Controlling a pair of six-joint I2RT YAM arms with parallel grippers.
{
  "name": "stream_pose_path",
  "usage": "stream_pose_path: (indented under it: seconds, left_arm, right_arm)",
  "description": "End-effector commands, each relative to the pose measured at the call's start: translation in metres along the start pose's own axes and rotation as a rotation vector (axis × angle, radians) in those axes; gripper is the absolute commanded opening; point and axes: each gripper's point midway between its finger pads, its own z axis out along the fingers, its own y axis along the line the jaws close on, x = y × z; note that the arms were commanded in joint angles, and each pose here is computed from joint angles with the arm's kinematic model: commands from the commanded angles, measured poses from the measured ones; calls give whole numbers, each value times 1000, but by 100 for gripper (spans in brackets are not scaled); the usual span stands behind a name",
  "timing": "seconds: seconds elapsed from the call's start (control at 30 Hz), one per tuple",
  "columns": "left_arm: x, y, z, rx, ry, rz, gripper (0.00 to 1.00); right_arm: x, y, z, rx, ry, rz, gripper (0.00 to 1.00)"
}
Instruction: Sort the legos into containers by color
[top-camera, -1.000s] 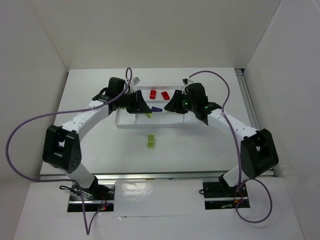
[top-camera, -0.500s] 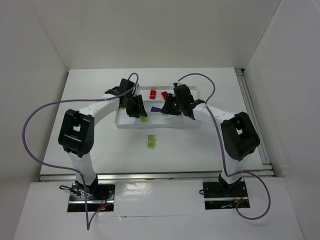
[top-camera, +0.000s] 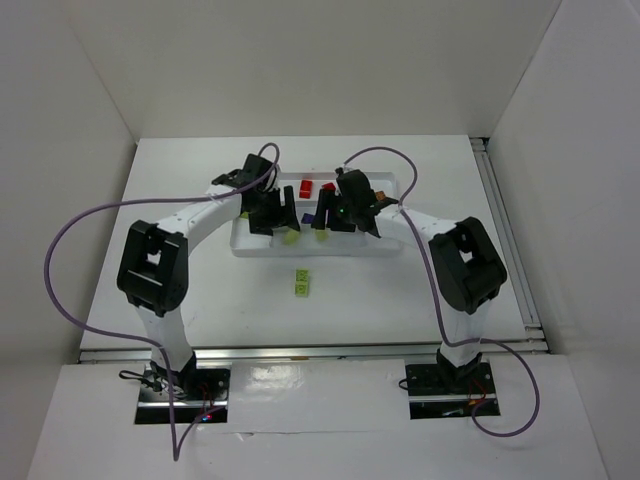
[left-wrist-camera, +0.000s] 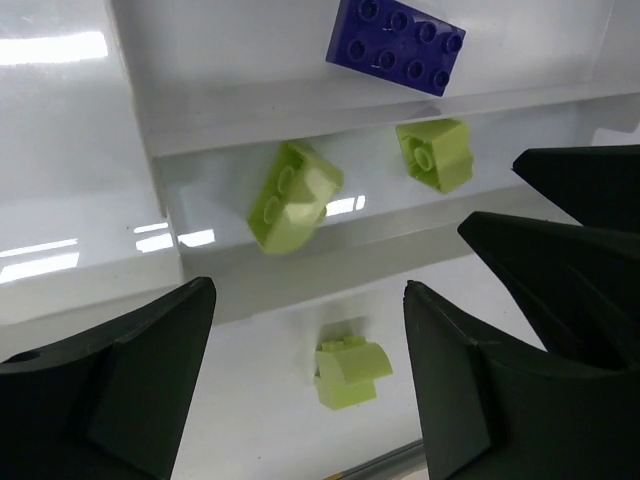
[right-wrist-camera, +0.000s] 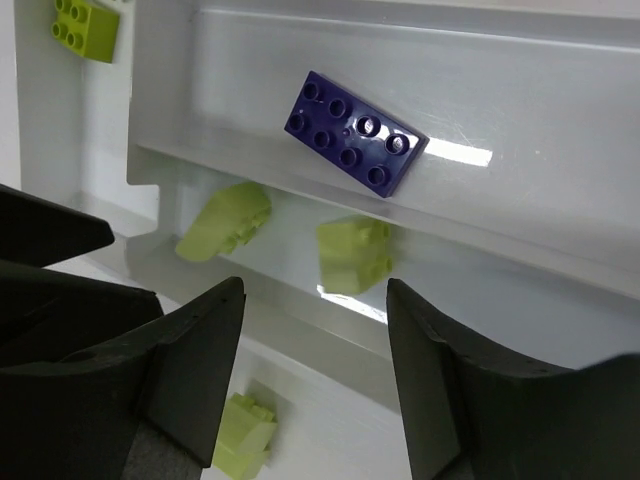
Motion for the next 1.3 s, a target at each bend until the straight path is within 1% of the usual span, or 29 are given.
stream_pose_path:
  seconds: [0.0, 0.03, 0.07, 0.1, 0.17, 0.2, 0.23, 0.27, 0.3, 0.33, 0.37, 0.43, 0.47, 0.5, 0.57, 0.7, 0.73, 0.83, 0.93, 0.97, 1.0, 1.03, 1.07, 1.1, 1.13, 1.17, 1.2, 1.27]
  left_arm:
    - [-16, -13, -38, 6, -92, 37, 87]
    - [-17, -15, -43, 9, -97, 39, 87]
    - [-18, -14, -48, -2, -109, 39, 87]
    - [-19, -13, -53, -9, -116, 39, 87]
    - [-29, -16, -75, -20, -185, 33, 84]
    - [-33, -16, -85, -28, -209, 33, 83]
    - [-36, -12, -92, -56, -237, 31, 82]
    - [-44, -17, -110, -47, -290, 26, 82]
    - [-46, -17, -117, -51, -314, 26, 82]
    - [-49, -15, -123, -62, -337, 25, 82]
    - [-48, -16, -129, -57, -344, 16, 82]
    - [-51, -9, -142, -66, -378, -10, 82]
    - [-47, -7, -141, -69, -373, -11, 82]
    - [-45, -6, -142, -70, -372, -11, 82]
    - [-41, -6, -139, -65, -359, -19, 82]
    - [-37, -11, -136, -29, -338, -14, 80]
    - [-34, -9, -133, -33, -328, -26, 80]
    - [-27, -3, -132, -51, -326, -38, 80]
    - [-11, 6, -133, -59, -312, -40, 80]
    - [5, 12, -124, -73, -276, -35, 80]
    - [14, 12, -121, -76, -257, -17, 82]
    - [24, 13, -117, -91, -246, 0, 82]
    - [47, 6, -106, -87, -204, 47, 83]
    - [61, 3, -99, -86, -171, 64, 83]
    - [71, -3, -93, -75, -155, 77, 85]
    - [81, -10, -84, -63, -137, 89, 86]
    - [109, -19, -69, -55, -79, 116, 86]
    - [138, -38, -54, -25, -33, 156, 88]
  right_arm:
    - [-26, 17, -11, -18, -68, -29, 67]
    - [-25, 13, -14, -2, -70, -28, 67]
    - [-32, 21, -23, -5, -101, -35, 67]
    - [-33, 19, -27, 1, -111, -35, 62]
    - [-22, 21, -37, 15, -107, -48, 61]
    - [-25, 22, -51, 27, -137, -53, 61]
    - [-12, 19, -54, 38, -122, -60, 61]
    - [-5, 25, -67, 41, -126, -89, 62]
    - [4, 26, -71, 46, -119, -100, 64]
    - [20, 25, -74, 49, -98, -115, 69]
    - [35, 34, -79, 37, -74, -143, 73]
    - [56, 35, -89, 49, -50, -165, 81]
    - [69, 45, -91, 30, -24, -184, 87]
    - [78, 46, -94, 35, -13, -185, 89]
    - [93, 63, -96, 2, 8, -181, 90]
    - [114, 60, -76, 35, 67, -145, 90]
    - [111, 65, -72, 29, 59, -125, 87]
    - [110, 69, -61, 34, 64, -116, 86]
    - [107, 66, -61, 59, 53, -108, 85]
    - [99, 69, -71, 47, 22, -103, 85]
    - [100, 58, -74, 62, 22, -94, 85]
    - [90, 45, -78, 86, 5, -57, 85]
    - [77, 41, -91, 76, -33, -35, 85]
    - [79, 25, -95, 104, -30, -19, 85]
    - [67, 12, -99, 118, -54, 17, 85]
    - [64, 4, -105, 132, -62, 22, 85]
    - [55, 0, -116, 133, -83, 19, 85]
    - [46, -16, -123, 174, -99, 34, 85]
